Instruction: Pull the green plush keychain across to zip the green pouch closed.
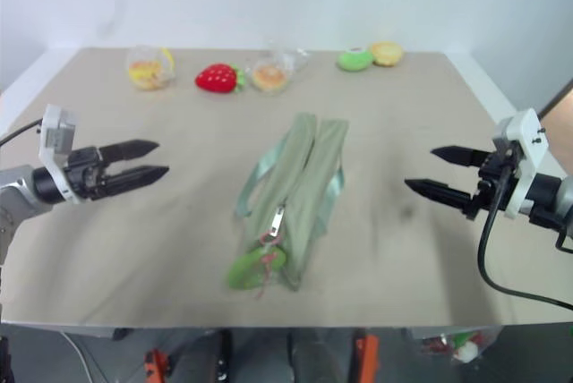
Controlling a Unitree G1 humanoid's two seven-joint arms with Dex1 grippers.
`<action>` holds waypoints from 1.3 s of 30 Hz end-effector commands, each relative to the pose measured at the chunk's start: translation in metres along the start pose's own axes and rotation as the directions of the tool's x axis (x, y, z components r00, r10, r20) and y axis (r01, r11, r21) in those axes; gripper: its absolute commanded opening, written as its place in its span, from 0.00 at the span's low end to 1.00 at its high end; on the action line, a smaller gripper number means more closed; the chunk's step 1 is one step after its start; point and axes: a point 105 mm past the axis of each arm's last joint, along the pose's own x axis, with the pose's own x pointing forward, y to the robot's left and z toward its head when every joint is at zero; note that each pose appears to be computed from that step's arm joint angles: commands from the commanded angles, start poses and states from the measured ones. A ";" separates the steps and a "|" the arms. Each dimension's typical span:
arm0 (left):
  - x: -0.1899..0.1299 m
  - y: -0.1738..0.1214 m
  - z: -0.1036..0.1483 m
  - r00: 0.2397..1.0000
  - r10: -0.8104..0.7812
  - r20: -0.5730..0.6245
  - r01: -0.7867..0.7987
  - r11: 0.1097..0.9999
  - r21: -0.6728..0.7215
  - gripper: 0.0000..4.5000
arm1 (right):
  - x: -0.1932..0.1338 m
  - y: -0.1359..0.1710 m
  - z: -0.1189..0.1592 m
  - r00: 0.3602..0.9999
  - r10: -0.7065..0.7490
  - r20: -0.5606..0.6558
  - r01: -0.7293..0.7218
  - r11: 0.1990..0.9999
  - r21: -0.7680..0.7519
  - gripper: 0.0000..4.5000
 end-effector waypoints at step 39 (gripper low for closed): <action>0.055 -0.062 0.053 0.942 -0.321 0.095 0.306 0.941 0.144 0.97 | 0.091 0.092 0.084 0.634 0.428 -0.644 -0.717 0.014 -0.697 1.00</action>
